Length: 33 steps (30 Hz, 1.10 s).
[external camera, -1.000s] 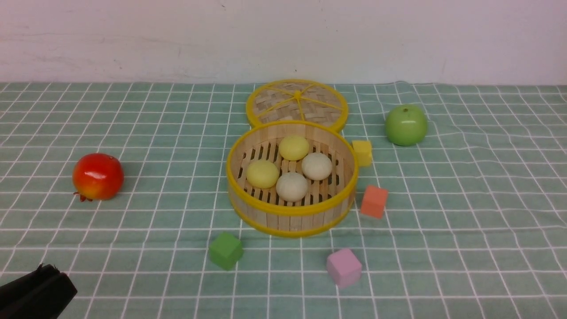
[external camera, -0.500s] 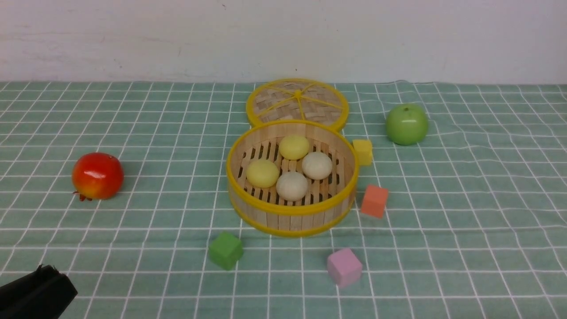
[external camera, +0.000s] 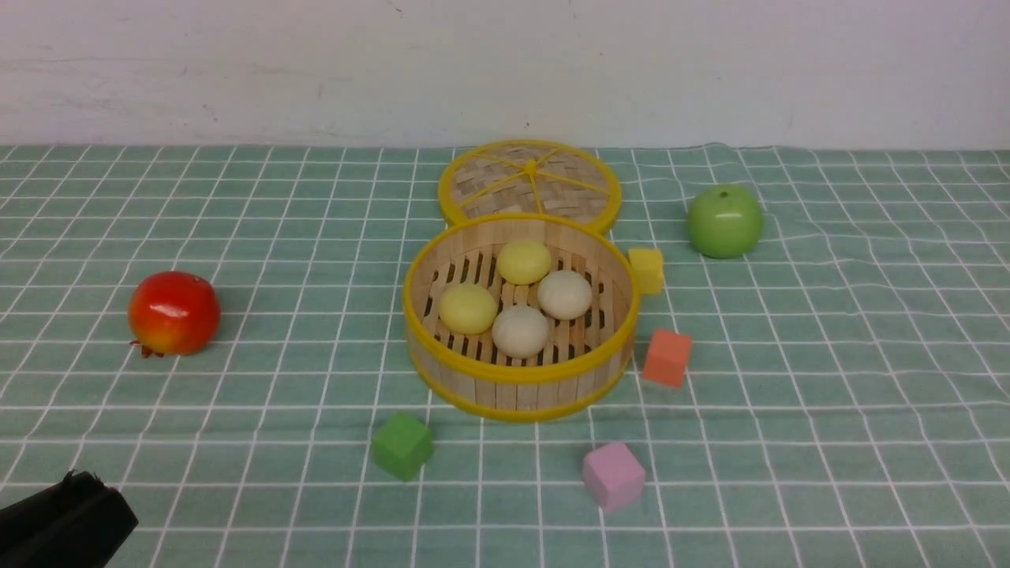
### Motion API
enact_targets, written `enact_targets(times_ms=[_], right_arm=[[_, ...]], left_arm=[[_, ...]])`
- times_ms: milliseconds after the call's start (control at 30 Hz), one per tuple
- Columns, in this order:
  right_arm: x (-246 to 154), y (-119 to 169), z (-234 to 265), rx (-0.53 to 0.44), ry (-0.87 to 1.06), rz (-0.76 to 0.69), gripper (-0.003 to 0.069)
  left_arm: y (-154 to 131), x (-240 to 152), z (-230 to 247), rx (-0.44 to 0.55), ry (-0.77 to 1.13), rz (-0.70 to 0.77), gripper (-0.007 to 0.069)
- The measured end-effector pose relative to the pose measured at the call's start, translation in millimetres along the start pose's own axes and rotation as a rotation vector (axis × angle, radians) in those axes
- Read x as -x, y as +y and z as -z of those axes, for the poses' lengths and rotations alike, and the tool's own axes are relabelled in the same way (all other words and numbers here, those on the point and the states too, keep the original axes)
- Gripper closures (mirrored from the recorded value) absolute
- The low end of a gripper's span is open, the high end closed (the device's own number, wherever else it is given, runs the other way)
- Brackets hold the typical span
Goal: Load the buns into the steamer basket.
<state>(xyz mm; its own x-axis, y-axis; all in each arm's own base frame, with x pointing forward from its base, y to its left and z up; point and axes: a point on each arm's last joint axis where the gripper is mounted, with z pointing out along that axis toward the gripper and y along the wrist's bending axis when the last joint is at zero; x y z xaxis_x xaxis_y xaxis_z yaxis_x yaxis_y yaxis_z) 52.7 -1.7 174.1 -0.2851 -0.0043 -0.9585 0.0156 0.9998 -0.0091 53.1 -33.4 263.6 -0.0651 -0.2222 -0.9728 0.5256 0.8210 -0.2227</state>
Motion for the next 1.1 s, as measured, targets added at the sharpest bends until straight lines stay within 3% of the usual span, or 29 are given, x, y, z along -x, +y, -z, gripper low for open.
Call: enact_targets(times_ms=[167,300,367,567,767,1100], right_arm=[[0,0,0,0.000,0.000,0.000,0.0610],[0,0,0,0.000,0.000,0.000,0.0605],[0,0,0,0.000,0.000,0.000,0.0601],[0,0,0,0.000,0.000,0.000,0.0594],[0,0,0,0.000,-0.002,0.000,0.0587],[0,0,0,0.000,-0.002,0.000,0.0573]], left_arm=[[2,1,0,0.013,-0.058,-0.028,0.0487],[8,-2,0,0.097,-0.071,-0.063,0.0564],[17,-9,3,0.219,-0.064,-0.082,0.0638],[38,-57,15,0.453,0.012,-0.023,0.0639],[41,-85,20,0.521,0.229,0.129,0.0639],[41,-86,20,0.534,0.218,0.228,0.0639]])
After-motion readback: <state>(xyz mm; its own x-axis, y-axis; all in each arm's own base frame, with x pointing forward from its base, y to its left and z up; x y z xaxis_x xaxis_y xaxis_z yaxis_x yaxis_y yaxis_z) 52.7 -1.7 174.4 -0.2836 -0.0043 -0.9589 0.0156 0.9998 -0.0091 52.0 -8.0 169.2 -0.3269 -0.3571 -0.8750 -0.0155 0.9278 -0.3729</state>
